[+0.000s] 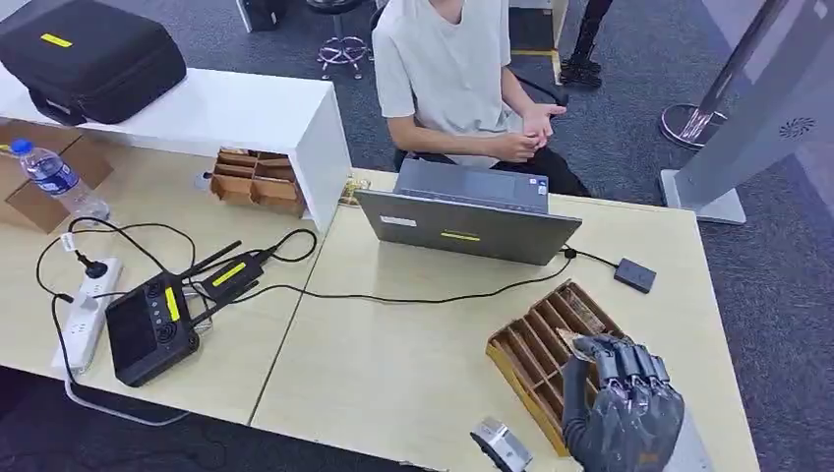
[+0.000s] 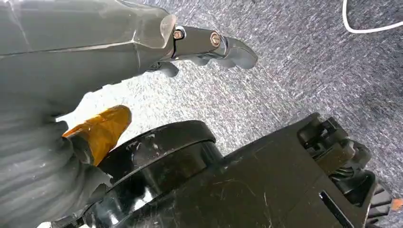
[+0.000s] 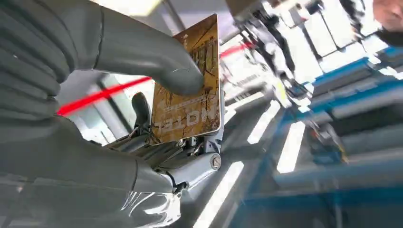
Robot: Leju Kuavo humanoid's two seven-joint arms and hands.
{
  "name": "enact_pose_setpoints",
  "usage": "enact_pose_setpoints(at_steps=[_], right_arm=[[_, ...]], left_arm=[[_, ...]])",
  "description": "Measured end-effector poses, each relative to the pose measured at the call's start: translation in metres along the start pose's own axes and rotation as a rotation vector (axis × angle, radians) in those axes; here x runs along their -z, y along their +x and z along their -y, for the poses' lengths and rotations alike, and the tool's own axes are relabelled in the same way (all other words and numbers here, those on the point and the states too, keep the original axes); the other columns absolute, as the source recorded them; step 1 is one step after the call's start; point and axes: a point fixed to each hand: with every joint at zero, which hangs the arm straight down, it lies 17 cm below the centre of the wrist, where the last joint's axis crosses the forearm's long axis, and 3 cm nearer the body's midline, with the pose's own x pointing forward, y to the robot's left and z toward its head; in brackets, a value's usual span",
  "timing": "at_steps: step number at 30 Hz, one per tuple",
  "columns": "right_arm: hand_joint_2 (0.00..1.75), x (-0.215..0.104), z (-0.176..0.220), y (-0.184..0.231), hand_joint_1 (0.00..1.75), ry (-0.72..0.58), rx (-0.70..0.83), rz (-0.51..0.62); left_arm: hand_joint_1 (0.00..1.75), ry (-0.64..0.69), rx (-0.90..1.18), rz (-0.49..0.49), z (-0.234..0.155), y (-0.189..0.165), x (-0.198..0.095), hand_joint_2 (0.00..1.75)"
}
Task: Pass the card to the sensor for recognition and then transmit it.
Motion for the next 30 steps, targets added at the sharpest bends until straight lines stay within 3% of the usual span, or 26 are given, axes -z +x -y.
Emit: enact_pose_setpoints(at_steps=[9, 15, 19, 30], right_arm=[[1.75, 0.033, 0.026, -0.037, 1.52, -0.103, -0.122, 0.035], [1.75, 0.074, 0.022, -0.101, 1.52, -0.134, -0.242, -0.041], [1.75, 0.112, 0.008, -0.138, 1.52, -0.128, -0.306, -0.11], [1.75, 0.179, -0.045, -0.155, 1.52, -0.022, -0.429, -0.033]], left_arm=[[0.0, -0.013, 0.047, -0.004, 0.003, -0.001, 0.0, 1.75], [0.0, -0.028, 0.092, -0.012, 0.005, -0.003, -0.001, 1.75], [0.0, -0.04, 0.118, -0.01, 0.007, -0.002, -0.001, 1.75], [0.0, -0.066, 0.16, -0.008, 0.012, -0.002, -0.002, 1.75]])
